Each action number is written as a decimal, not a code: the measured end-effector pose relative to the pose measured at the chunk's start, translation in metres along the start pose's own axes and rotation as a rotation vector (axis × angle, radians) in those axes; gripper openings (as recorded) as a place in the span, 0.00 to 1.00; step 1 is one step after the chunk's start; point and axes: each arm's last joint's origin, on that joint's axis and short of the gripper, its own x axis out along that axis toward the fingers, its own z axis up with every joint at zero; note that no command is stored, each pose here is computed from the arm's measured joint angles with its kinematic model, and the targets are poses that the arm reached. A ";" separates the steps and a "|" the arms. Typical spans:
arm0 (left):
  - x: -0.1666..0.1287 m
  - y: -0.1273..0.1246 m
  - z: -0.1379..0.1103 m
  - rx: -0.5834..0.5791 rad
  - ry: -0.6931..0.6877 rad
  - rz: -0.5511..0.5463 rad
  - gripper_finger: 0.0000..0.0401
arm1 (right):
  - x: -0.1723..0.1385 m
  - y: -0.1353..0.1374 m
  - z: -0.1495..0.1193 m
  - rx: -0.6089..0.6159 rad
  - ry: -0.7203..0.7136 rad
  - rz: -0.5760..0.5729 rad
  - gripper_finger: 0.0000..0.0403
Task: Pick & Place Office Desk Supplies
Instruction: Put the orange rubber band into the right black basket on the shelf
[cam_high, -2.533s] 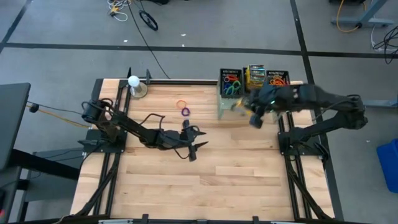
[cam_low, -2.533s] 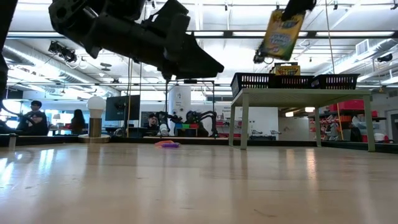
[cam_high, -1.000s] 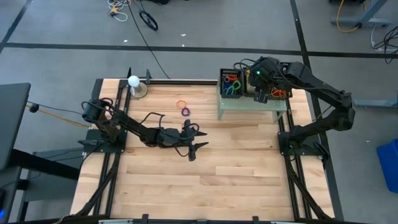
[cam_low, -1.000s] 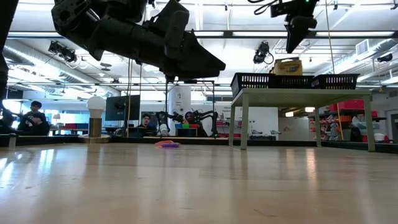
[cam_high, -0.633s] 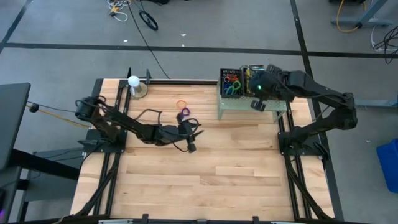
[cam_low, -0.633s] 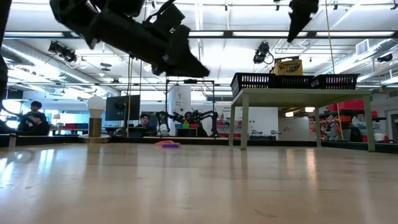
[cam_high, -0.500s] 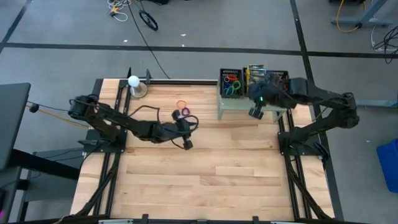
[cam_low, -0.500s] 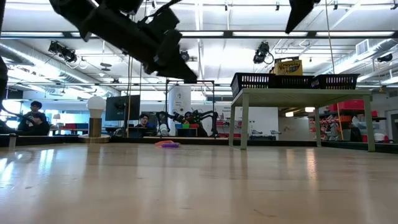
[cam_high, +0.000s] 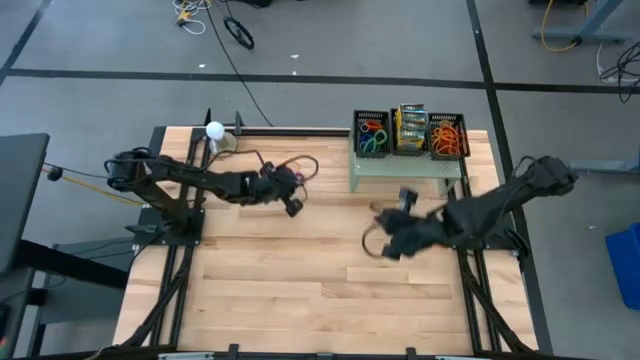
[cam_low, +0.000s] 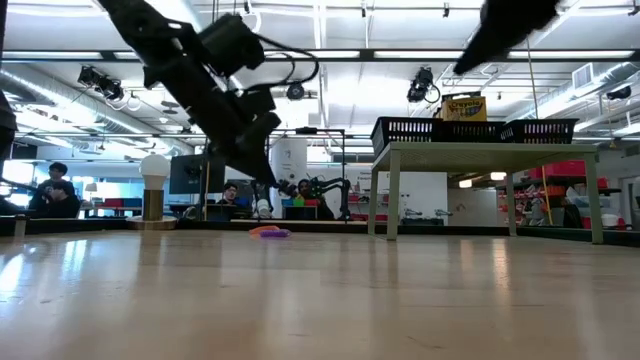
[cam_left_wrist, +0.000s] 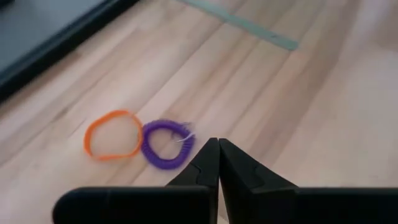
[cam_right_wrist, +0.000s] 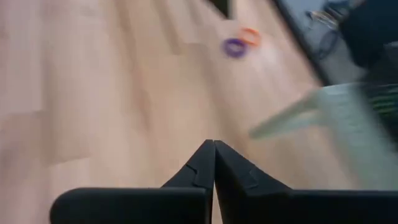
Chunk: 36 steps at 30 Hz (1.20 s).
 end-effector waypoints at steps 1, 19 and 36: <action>0.003 0.006 0.001 -0.023 0.013 -0.005 0.02 | 0.005 0.008 -0.009 0.010 -0.025 0.023 0.03; 0.059 0.088 -0.005 -0.181 0.148 0.005 0.40 | 0.017 0.062 -0.081 0.033 -0.230 0.266 0.01; 0.066 0.062 -0.011 0.044 0.140 -0.156 0.39 | 0.017 0.061 -0.081 0.032 -0.236 0.252 0.02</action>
